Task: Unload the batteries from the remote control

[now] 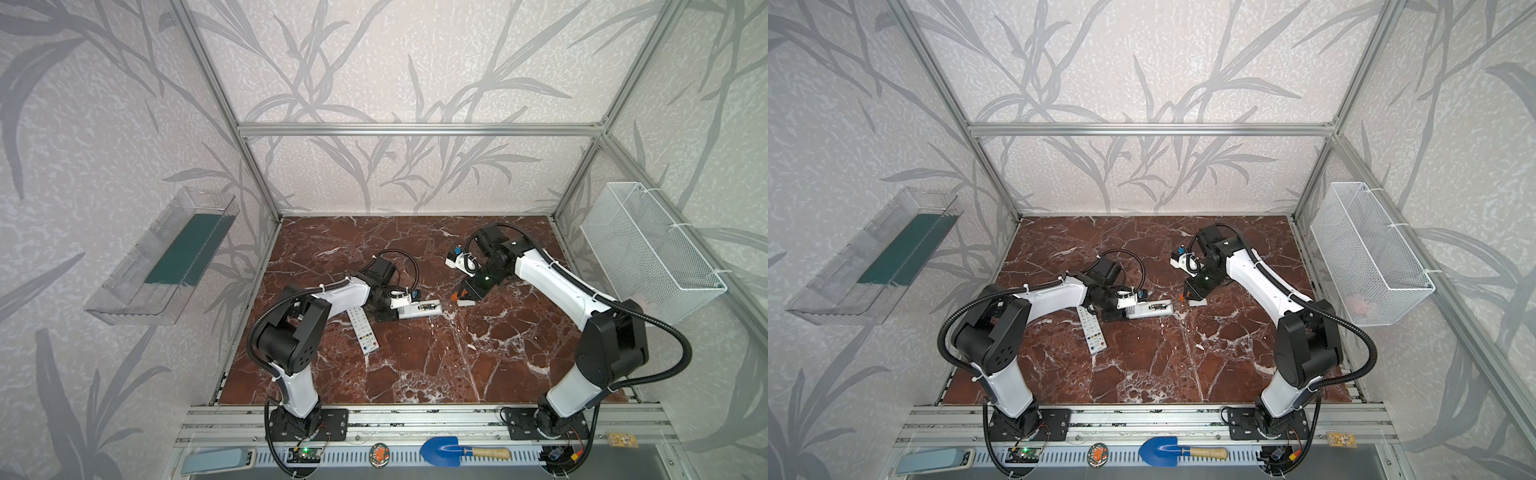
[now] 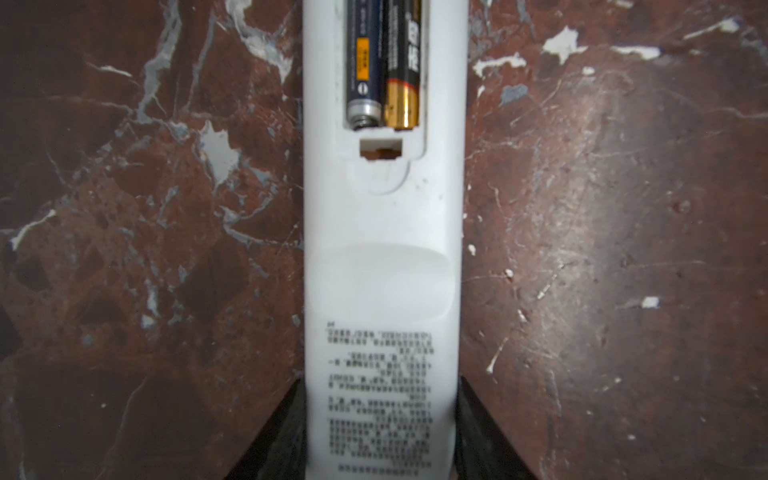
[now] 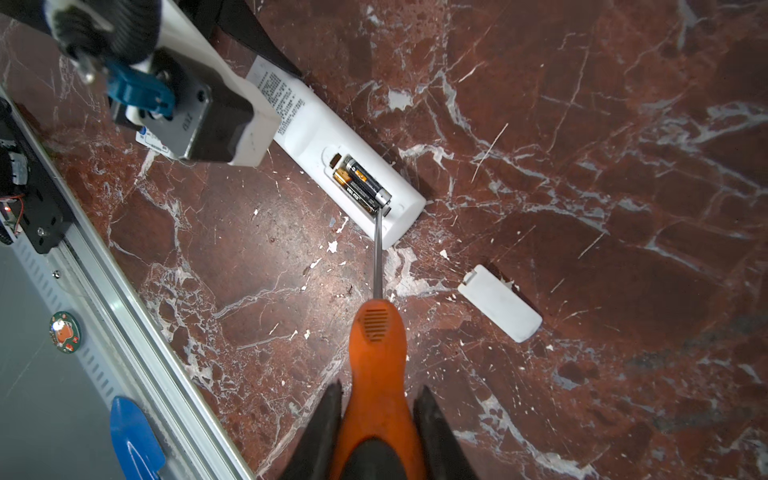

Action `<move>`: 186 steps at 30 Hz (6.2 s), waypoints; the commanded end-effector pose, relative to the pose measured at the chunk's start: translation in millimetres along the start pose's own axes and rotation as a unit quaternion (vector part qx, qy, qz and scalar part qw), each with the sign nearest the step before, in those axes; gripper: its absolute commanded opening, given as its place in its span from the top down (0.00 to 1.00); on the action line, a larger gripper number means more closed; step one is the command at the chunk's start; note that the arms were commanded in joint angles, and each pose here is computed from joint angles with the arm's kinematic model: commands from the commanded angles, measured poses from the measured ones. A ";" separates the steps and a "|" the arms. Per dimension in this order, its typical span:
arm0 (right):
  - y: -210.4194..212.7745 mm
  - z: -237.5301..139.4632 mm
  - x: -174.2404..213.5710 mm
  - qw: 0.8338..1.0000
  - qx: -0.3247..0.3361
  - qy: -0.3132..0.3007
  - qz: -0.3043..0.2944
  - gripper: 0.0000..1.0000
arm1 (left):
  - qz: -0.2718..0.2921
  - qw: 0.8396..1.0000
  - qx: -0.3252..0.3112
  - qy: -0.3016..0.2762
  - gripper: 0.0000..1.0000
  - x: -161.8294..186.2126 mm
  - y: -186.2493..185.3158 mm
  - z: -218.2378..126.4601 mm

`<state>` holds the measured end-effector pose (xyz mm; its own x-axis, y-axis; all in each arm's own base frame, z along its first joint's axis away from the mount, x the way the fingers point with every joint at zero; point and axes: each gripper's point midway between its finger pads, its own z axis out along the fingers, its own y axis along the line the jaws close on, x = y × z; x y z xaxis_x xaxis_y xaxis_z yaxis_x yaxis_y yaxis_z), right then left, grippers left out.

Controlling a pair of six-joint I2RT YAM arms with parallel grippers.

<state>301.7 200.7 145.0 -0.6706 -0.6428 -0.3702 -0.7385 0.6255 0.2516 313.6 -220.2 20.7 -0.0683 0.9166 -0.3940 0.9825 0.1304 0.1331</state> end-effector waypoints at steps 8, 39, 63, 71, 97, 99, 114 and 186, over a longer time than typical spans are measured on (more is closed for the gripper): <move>21.6 11.0 7.4 0.999 -0.035 0.007 -0.011 1.00 | 0.008 0.999 0.047 0.009 1.00 4.4 -25.6 0.7; 32.4 -29.4 -29.0 0.969 -0.171 -0.157 0.082 1.00 | 0.008 0.998 0.058 0.008 1.00 3.0 -28.4 0.6; -3.0 -14.3 16.5 0.993 -0.047 -0.034 0.100 1.00 | 0.010 0.998 0.062 0.008 1.00 2.6 -29.5 0.4; -8.4 -6.5 18.8 0.994 -0.042 -0.024 0.101 1.00 | 0.011 0.998 0.063 0.008 1.00 3.0 -30.5 0.2; 9.4 7.8 16.3 0.997 -0.055 -0.013 0.047 1.00 | 0.011 0.998 0.063 0.006 1.00 2.6 -31.0 -0.4; 8.7 7.8 17.0 0.998 -0.051 -0.010 0.045 1.00 | 0.011 0.998 0.063 0.006 1.00 2.5 -30.9 -0.4; 2.5 -11.5 -12.4 0.996 -0.038 -0.066 0.041 1.00 | 0.011 0.998 0.062 0.005 1.00 2.0 -31.4 -1.1; 33.9 -19.3 -20.7 0.980 -0.146 -0.095 0.097 1.00 | 0.014 0.998 0.067 0.006 1.00 2.6 -34.3 -2.0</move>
<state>299.5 198.0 148.3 -0.7985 -0.4663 -0.3807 -0.5996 0.6725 0.4339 305.0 -217.1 19.5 -0.0779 0.9224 -0.3784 0.9879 0.1225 0.0953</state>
